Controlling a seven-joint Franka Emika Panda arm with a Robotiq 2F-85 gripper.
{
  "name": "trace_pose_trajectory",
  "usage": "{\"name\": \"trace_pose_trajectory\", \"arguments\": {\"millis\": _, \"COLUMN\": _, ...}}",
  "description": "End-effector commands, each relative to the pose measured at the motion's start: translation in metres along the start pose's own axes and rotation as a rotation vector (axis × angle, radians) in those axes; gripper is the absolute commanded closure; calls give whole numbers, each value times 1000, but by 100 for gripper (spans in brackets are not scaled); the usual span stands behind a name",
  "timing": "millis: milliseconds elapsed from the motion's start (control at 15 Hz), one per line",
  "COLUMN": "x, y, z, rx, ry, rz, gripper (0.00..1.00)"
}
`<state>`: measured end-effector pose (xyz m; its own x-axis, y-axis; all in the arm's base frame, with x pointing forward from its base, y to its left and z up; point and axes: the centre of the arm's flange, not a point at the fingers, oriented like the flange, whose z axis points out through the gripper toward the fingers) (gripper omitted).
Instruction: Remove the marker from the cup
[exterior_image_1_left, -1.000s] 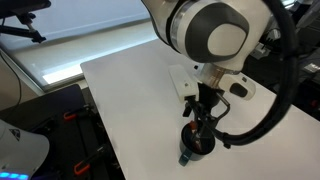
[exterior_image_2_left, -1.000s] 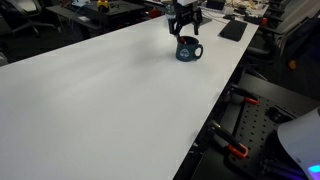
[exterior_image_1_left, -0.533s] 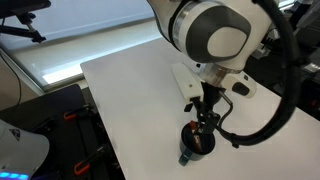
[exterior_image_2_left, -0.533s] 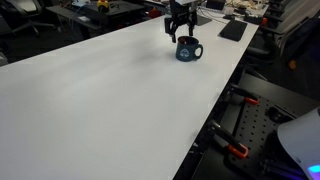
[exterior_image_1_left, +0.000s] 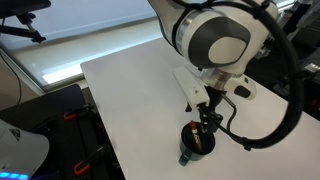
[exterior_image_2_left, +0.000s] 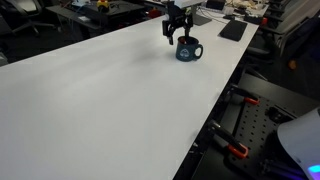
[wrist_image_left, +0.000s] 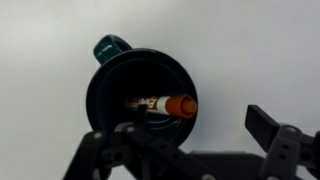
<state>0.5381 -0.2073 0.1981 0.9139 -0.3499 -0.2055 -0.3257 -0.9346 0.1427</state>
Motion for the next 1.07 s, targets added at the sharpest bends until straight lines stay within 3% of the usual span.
{"name": "trace_pose_trajectory", "arguments": {"millis": 0, "x": 5, "y": -1, "z": 2, "rx": 7, "ry": 1, "rz": -17, "gripper": 0}}
{"name": "trace_pose_trajectory", "arguments": {"millis": 467, "x": 16, "y": -1, "z": 7, "rx": 11, "ry": 5, "rz": -30, "gripper": 0}}
{"name": "trace_pose_trajectory", "arguments": {"millis": 1000, "x": -7, "y": 22, "z": -30, "rx": -24, "ry": 47, "rz": 13, "gripper": 0}}
